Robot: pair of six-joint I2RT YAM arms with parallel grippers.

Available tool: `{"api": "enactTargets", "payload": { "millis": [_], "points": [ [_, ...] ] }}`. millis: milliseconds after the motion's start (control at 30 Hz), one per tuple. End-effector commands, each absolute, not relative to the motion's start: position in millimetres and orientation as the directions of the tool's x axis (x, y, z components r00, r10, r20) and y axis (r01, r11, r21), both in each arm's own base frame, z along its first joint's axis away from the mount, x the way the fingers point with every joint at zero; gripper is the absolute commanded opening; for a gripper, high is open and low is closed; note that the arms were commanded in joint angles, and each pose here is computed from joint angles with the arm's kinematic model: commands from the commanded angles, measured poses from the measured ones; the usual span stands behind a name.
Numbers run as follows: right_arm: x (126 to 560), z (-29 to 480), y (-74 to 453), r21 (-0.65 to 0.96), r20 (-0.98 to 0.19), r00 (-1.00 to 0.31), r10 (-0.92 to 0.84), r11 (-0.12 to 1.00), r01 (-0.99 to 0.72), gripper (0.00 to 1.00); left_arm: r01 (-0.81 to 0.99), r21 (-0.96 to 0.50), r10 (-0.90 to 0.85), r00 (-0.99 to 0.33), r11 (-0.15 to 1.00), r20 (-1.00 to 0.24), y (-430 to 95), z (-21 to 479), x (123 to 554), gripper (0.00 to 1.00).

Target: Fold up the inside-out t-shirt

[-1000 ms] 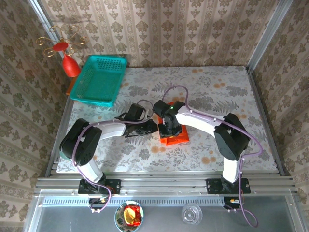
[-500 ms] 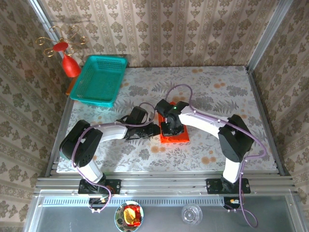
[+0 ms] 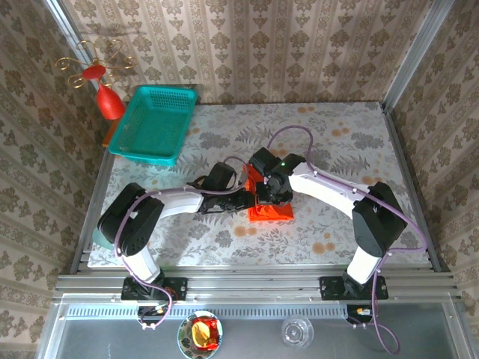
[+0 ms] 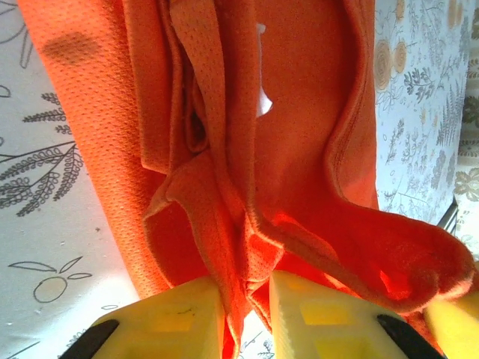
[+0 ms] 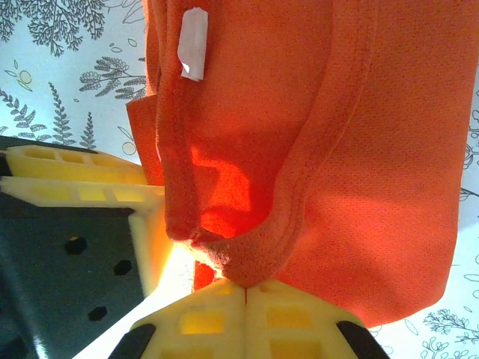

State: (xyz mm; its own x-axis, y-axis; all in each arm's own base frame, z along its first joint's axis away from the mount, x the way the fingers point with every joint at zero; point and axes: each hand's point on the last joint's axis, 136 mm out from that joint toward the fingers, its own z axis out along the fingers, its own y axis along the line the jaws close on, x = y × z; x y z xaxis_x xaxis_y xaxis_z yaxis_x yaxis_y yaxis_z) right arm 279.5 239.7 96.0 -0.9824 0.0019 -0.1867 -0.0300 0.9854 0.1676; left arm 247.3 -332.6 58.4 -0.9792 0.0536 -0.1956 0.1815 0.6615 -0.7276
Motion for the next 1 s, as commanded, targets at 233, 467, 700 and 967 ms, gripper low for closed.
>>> {"api": "enactTargets", "payload": {
  "millis": [233,467,700,967],
  "points": [
    [284,106,232,0.181,-0.231,-0.971,0.057,0.983,0.015,0.0,0.187,-0.661,0.076,-0.978,0.726,-0.193,-322,55,242,0.19],
    [287,115,228,0.206,-0.264,-0.96,0.093,0.978,0.038,0.0,0.179,-0.708,0.06,-0.98,0.683,-0.189,-333,58,243,0.04],
    [292,103,240,0.275,-0.241,-0.964,0.115,0.96,0.046,0.0,0.182,-0.73,0.07,-0.981,0.659,-0.182,-331,68,234,0.0],
    [285,60,273,0.385,-0.108,-0.989,0.098,0.922,0.049,0.0,0.118,-0.688,0.072,-0.993,0.717,-0.095,-313,27,217,0.01]
  ]
}}
